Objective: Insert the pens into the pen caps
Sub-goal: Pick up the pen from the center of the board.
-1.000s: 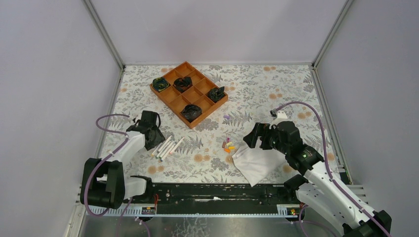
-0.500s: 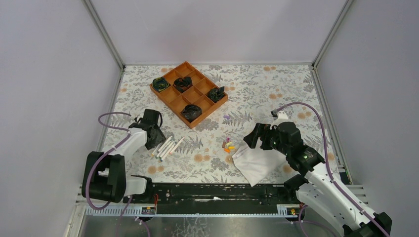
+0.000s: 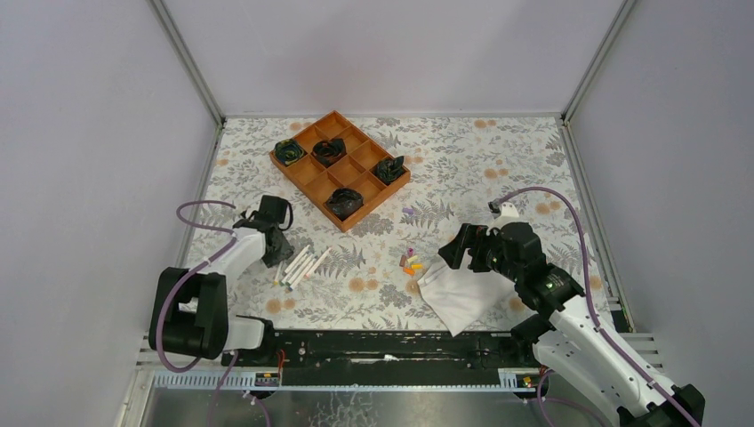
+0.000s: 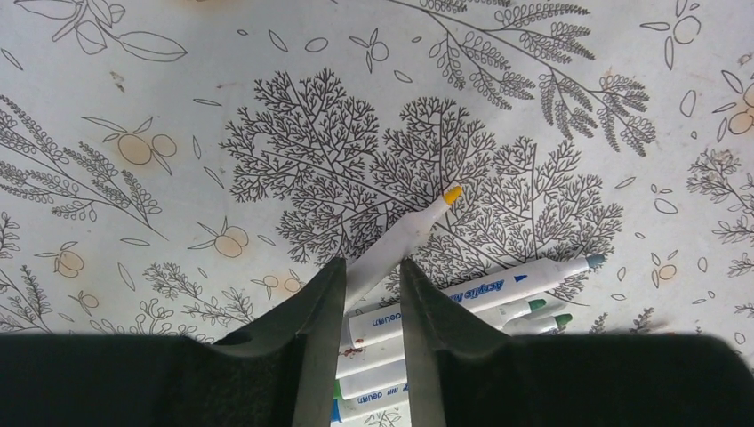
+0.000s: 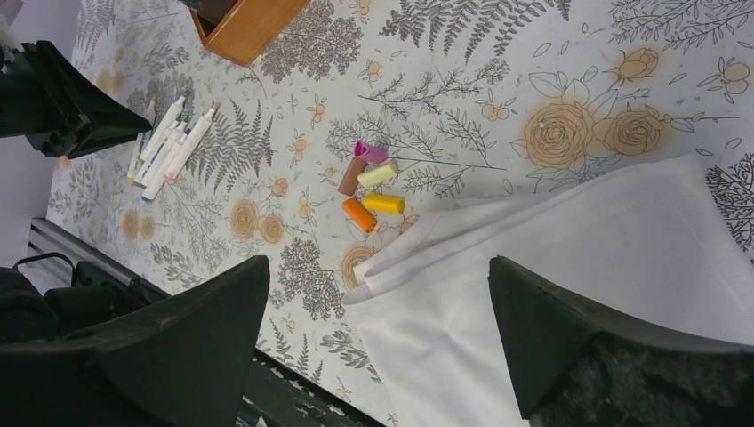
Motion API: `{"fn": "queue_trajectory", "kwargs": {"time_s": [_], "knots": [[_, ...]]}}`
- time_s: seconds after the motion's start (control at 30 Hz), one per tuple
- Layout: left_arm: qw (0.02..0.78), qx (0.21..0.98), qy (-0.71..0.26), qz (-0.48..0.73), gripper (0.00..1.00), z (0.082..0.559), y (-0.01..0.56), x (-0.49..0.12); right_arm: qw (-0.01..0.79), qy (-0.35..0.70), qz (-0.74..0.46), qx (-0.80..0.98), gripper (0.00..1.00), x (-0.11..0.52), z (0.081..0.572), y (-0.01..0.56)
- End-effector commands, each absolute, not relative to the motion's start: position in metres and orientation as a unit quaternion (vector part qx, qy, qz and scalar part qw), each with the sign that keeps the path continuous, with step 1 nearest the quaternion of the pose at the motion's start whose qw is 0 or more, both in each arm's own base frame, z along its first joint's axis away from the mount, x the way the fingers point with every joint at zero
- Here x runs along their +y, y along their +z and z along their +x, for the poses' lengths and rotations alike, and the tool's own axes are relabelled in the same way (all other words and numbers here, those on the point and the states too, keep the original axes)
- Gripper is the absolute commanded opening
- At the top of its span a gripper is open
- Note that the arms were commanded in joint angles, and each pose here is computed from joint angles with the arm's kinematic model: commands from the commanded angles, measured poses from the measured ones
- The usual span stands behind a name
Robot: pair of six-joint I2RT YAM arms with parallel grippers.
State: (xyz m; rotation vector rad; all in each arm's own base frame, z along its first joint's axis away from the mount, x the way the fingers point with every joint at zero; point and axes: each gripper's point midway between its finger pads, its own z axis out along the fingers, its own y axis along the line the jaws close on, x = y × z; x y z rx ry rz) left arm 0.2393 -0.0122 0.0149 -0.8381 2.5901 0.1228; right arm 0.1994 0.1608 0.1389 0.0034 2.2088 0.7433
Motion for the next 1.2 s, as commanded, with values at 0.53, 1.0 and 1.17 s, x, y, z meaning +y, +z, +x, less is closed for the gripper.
{"fn": "queue_trajectory", "kwargs": {"time_s": [0.53,1.0,1.17], "knots": [[0.192,0.937,0.074,-0.282,0.13,0.243,0.013,-0.010,0.416,0.324,-0.004,0.850,0.99,0.173,0.207,0.157],[0.317,0.929,0.017,-0.189,0.00,0.289,0.092,-0.035,0.400,0.322,-0.010,0.858,0.99,0.172,0.200,0.175],[0.363,0.925,-0.097,-0.057,0.00,0.299,0.129,-0.111,0.379,0.342,-0.018,0.860,0.99,0.182,0.197,0.186]]}}
